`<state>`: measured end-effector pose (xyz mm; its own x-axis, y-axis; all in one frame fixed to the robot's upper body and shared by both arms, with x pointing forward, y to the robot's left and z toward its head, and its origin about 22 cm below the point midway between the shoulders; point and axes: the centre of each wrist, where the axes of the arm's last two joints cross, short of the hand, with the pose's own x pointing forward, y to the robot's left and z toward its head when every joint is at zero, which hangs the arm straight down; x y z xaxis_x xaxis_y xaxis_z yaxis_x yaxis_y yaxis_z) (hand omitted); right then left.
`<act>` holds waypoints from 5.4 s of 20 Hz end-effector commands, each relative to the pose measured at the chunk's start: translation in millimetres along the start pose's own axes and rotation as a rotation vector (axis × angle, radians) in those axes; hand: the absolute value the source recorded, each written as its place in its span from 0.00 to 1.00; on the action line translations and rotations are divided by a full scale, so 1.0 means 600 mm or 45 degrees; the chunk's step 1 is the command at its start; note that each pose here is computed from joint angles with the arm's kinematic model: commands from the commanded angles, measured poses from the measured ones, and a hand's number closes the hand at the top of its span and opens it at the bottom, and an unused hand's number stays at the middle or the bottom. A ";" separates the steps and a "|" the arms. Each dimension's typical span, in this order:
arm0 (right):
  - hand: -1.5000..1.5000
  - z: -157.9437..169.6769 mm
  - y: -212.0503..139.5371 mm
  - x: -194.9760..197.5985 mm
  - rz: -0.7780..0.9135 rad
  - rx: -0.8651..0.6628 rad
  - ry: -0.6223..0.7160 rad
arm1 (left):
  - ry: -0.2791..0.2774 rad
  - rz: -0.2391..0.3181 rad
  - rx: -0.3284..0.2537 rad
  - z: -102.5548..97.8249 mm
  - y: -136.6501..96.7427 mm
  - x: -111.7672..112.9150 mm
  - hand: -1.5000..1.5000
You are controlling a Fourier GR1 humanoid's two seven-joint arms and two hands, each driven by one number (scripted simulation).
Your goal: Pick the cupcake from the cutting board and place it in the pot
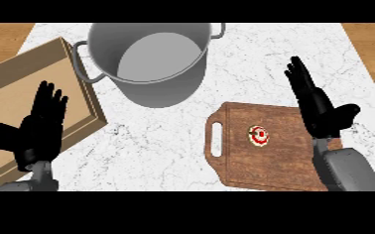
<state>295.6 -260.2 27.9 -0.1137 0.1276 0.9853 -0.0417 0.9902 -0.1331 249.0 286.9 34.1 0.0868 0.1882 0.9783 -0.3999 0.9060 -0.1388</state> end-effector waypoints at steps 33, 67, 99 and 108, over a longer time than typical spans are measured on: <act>0.00 0.086 -0.081 0.306 1.202 0.696 -0.020 | -0.023 -0.240 -0.529 0.026 -0.117 0.032 0.50; 0.00 0.065 0.078 0.185 1.316 0.677 0.311 | -0.026 -0.273 -0.497 0.023 -0.093 0.042 0.50; 0.00 0.027 0.121 0.036 1.549 0.760 0.553 | -0.047 -0.282 -0.484 -0.001 -0.105 0.007 0.50; 1.00 0.015 0.132 0.041 1.482 0.775 0.308 | -0.033 -0.284 -0.502 0.024 -0.099 0.007 0.50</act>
<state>277.7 -181.9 38.3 -0.1876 0.9523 0.2407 -0.5003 0.1182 -0.8577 262.1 231.1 59.5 0.0968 -0.0201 0.9951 0.0001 0.9998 0.0202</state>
